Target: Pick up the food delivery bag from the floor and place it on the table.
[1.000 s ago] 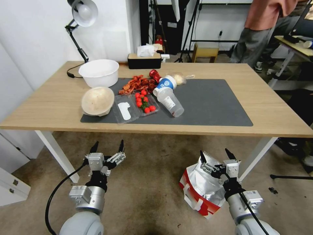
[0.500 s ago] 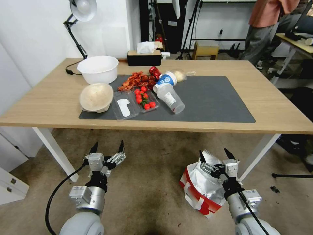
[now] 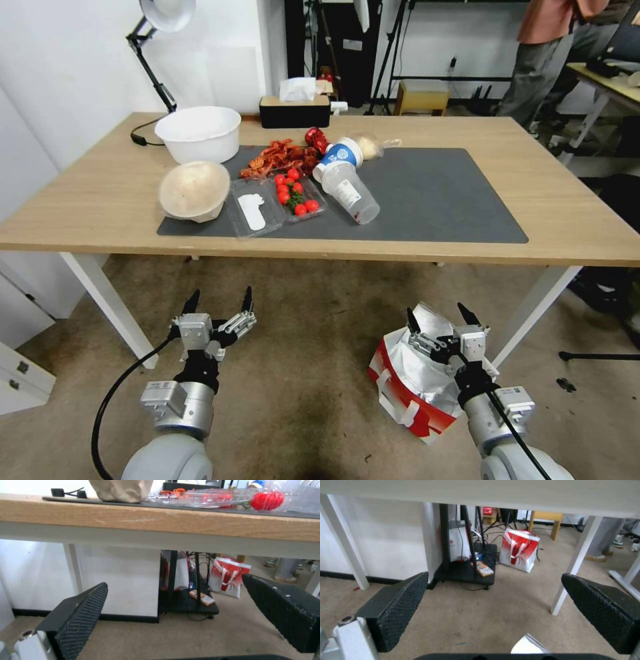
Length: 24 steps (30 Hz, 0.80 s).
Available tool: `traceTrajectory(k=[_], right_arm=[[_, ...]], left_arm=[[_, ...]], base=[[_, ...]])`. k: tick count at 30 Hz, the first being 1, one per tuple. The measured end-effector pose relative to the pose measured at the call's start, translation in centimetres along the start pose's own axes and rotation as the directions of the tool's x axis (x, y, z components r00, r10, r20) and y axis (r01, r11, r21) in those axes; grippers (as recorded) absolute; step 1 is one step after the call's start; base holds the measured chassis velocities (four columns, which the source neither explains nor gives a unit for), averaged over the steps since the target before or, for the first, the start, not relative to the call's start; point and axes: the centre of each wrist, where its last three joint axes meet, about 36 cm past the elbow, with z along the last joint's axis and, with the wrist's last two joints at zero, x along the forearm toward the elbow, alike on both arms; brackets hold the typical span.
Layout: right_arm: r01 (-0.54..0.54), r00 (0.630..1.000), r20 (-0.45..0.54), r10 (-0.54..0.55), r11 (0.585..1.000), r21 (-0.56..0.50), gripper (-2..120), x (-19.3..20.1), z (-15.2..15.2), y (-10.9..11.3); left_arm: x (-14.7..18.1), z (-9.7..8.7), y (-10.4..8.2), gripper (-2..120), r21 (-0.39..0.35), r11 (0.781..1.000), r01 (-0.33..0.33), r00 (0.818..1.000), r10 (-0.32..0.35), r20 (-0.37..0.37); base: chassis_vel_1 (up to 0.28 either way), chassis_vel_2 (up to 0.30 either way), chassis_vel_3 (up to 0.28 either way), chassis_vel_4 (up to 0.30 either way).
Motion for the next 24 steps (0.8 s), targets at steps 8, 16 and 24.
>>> traceTrajectory(k=[8, 16, 24], right_arm=[[0.003, 1.0, 0.001, -0.003, 1.0, 0.001, 100, -0.12, 0.02, -0.09], [0.005, 1.0, 0.0, -0.005, 1.0, 0.001, 100, -0.22, 0.07, -0.13], [0.005, 1.0, -0.005, -0.005, 1.0, -0.001, 100, -0.28, 0.27, -0.14]], left_arm=[[-0.03, 0.04, -0.12, 100, 0.001, 1.0, 0.001, 1.0, -0.001, 0.001], [-0.07, 0.1, -0.06, 100, 0.0, 1.0, 0.002, 1.0, -0.002, 0.0], [-0.07, 0.21, -0.05, 100, 0.001, 1.0, 0.007, 1.0, -0.007, -0.003]], base=[[0.0, 0.0, 0.0, 0.0], [0.0, 0.0, 0.0, 0.0], [0.0, 0.0, 0.0, 0.0]])
